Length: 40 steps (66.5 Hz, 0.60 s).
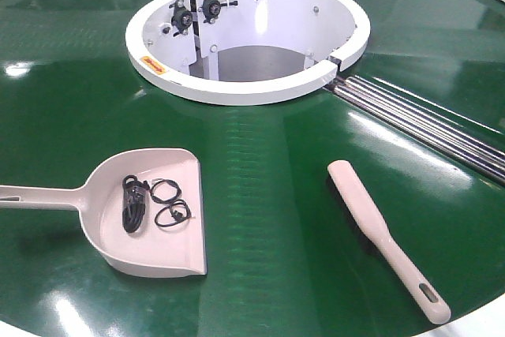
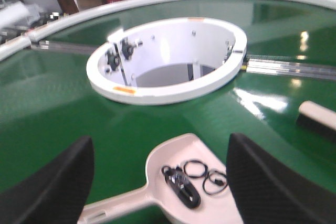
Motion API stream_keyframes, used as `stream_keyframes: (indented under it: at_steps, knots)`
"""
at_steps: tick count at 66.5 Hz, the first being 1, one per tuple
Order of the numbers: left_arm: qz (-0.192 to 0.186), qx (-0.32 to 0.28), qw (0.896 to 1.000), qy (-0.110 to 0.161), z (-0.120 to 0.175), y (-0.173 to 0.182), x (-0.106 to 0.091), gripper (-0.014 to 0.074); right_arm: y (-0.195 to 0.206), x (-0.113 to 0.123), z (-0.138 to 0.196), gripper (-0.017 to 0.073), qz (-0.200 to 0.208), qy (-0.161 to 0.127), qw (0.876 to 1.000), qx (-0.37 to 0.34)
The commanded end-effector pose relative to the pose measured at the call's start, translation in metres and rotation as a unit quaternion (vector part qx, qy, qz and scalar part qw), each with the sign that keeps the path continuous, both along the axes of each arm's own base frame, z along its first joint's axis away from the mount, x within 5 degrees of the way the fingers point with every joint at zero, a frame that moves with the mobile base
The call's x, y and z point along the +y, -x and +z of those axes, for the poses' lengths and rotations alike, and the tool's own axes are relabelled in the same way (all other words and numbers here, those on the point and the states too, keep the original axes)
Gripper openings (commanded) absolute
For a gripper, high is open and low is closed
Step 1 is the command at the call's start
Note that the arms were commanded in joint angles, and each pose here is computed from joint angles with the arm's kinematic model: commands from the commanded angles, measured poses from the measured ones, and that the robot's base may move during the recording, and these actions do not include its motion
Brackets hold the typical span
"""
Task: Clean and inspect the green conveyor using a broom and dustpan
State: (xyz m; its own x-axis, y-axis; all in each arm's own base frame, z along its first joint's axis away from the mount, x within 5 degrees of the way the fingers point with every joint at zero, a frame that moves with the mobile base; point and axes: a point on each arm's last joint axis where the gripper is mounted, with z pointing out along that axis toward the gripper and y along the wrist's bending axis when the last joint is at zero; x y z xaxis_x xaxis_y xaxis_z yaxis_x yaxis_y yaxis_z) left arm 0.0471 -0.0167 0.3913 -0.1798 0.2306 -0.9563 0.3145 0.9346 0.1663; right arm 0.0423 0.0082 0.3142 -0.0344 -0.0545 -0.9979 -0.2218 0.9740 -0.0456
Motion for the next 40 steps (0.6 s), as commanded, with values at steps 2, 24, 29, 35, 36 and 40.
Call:
stream_keyframes:
  at_steps: [2, 24, 29, 35, 36, 40]
  knots:
    - [0.011, -0.05, 0.998, 0.037, -0.035, -0.005, 0.0, 0.0502, 0.007, -0.001, -0.002, 0.0444, 0.0, -0.017, 0.998, -0.068]
    - [0.027, -0.035, 0.998, 0.04, -0.128, -0.02, 0.0, 0.0502, -0.007, 0.003, -0.046, 0.0388, 0.005, -0.013, 0.997, -0.07]
    - [0.027, -0.047, 0.998, 0.043, -0.125, -0.02, 0.0, 0.0489, -0.007, 0.003, -0.046, 0.0358, 0.005, -0.013, 0.997, -0.07]
    - [0.027, -0.048, 0.997, 0.052, -0.123, -0.02, 0.0, 0.0368, -0.007, 0.003, -0.047, 0.0238, 0.005, -0.009, 0.998, -0.066]
    - [0.027, -0.046, 0.997, 0.054, -0.124, -0.02, -0.001, 0.034, -0.007, 0.003, -0.047, 0.0214, 0.005, -0.007, 0.998, -0.066]
    - [0.025, -0.038, 0.997, 0.059, -0.124, -0.019, -0.001, 0.0153, -0.007, 0.003, -0.048, 0.0083, 0.004, 0.0, 0.998, -0.063]
